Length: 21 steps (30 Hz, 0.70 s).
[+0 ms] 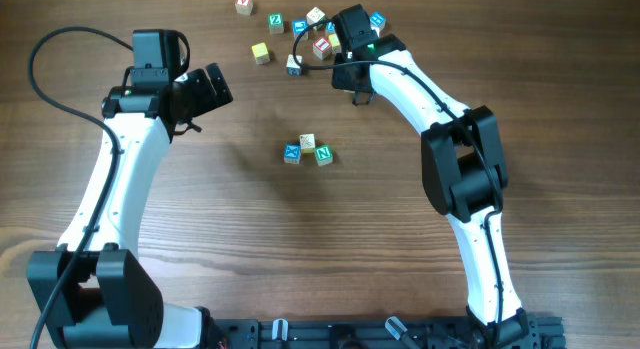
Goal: Form a circle
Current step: 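Position the right gripper over the red I block in the cluster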
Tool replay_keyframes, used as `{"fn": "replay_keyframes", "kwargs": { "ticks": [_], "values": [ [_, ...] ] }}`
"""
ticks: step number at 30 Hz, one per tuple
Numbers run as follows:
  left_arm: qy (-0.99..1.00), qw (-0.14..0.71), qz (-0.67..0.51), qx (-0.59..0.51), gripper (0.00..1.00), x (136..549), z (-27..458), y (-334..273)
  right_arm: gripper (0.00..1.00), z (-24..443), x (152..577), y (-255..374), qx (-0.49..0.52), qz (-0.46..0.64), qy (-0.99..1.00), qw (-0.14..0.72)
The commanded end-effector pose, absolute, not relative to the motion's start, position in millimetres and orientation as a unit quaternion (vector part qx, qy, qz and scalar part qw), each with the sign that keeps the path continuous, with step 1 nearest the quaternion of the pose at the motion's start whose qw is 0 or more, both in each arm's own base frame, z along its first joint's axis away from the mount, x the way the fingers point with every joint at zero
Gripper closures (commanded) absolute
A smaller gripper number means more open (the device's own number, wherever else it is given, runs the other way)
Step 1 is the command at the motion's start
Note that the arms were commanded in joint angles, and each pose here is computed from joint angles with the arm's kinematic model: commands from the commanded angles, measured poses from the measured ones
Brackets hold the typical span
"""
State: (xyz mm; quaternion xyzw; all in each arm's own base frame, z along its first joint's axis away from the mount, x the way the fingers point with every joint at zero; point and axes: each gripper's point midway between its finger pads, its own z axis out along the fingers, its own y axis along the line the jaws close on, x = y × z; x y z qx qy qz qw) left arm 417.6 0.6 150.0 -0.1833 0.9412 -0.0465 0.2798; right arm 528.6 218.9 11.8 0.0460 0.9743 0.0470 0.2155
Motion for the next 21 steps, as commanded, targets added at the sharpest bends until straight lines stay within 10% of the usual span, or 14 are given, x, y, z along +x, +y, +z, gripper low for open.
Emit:
{"fn": "replay_keyframes", "kwargs": {
  "ticks": [1,21],
  "values": [
    [0.940,0.281,-0.043,-0.191,0.00,418,149,4,0.53,38,533,218,0.036,0.044,0.969,0.241],
    [0.940,0.281,-0.043,-0.191,0.00,418,149,4,0.64,52,534,218,0.037,0.049,0.966,0.251]
  ]
}}
